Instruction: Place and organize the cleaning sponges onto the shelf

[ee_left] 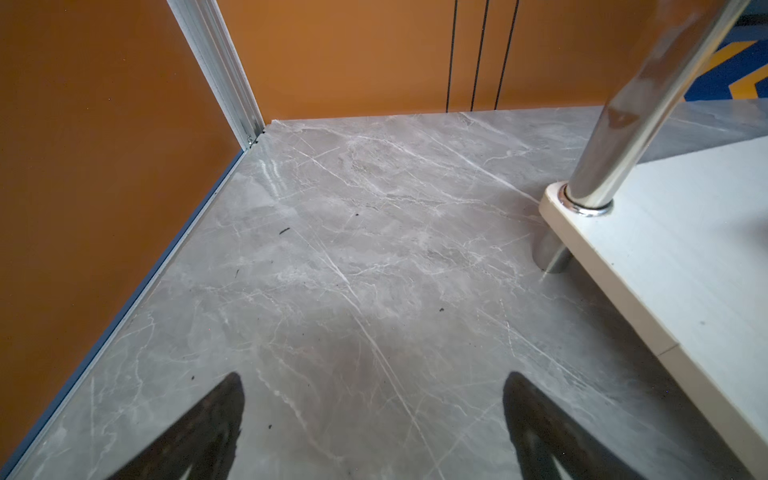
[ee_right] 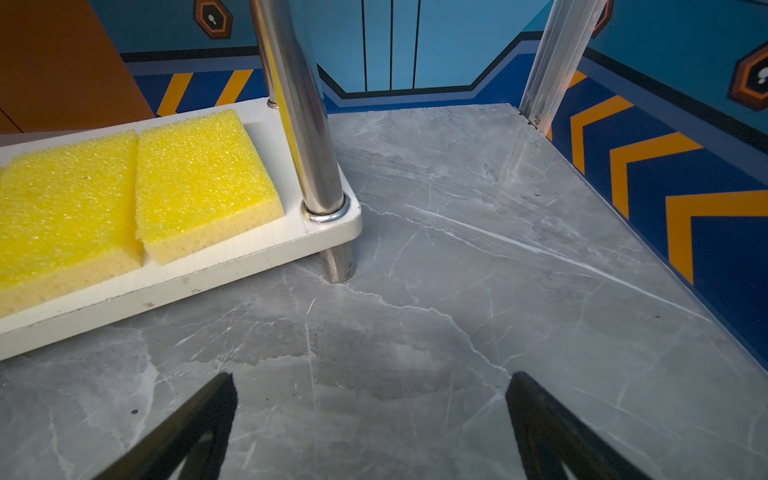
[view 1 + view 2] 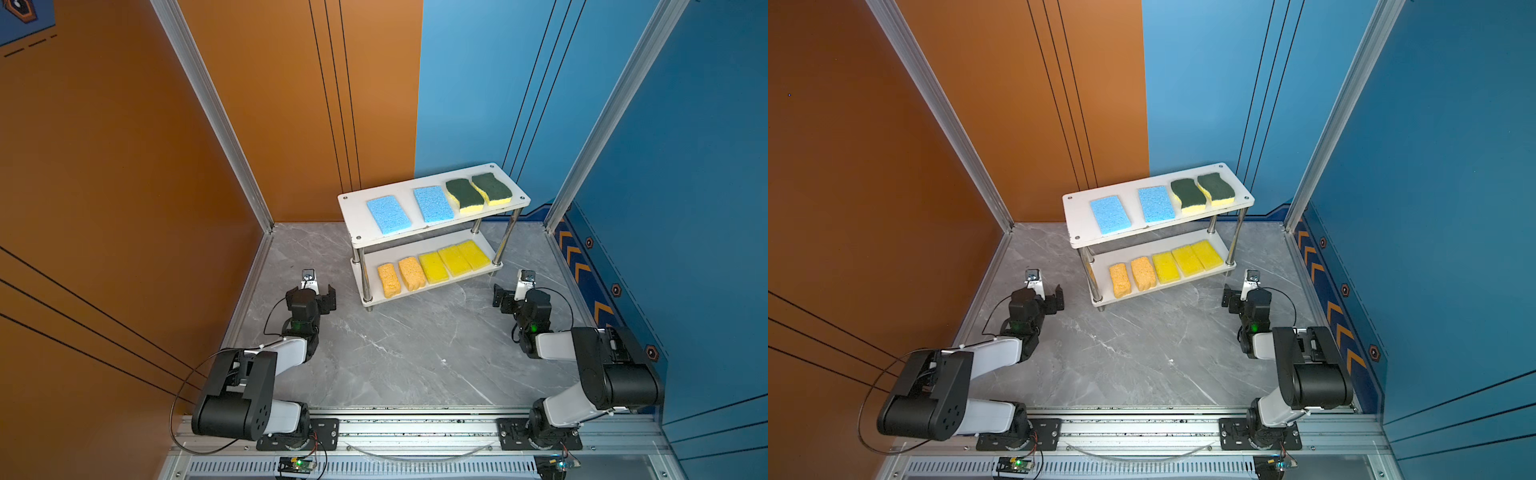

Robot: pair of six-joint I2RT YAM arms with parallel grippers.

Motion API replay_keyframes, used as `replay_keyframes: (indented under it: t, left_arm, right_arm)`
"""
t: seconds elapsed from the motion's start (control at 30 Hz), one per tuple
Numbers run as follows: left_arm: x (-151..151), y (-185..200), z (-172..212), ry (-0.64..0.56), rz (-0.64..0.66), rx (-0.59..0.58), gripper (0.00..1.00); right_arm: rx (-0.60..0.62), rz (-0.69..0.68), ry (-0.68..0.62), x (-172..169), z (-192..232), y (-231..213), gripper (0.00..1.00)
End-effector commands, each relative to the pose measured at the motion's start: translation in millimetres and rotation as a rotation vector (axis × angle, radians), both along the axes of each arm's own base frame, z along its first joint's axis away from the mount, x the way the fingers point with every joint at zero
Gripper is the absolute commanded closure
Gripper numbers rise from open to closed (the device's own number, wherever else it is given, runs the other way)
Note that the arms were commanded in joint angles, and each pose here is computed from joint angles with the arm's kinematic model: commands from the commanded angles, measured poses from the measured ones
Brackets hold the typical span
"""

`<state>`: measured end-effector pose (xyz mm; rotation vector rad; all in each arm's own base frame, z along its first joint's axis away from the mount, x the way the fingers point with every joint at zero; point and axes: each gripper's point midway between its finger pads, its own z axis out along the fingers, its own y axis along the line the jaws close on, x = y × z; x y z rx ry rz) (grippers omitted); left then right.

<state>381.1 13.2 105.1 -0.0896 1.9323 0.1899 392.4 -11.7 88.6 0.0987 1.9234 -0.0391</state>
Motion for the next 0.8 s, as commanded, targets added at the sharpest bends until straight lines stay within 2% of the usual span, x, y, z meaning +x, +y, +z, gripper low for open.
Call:
replay_keyframes:
  t: [0.0, 0.2, 0.33, 0.77]
  left_arm:
    - [6, -5, -2, -0.067, -0.049, -0.001, 0.02]
    - [4, 0, -8, -0.096, -0.024, -0.004, 0.02]
    - [10, 11, -12, -0.055, 0.024, -0.025, 0.02]
    - [12, 7, -13, -0.033, 0.015, -0.009, 0.02]
  right_arm:
    - [0.009, -0.007, -0.017, 3, 4, -1, 0.0]
    - [0.008, -0.006, -0.017, 2, 4, 0, 0.0]
    - [0.008, -0.008, -0.017, 3, 4, -1, 0.0]
    - [0.007, -0.008, -0.017, 3, 4, -1, 0.0]
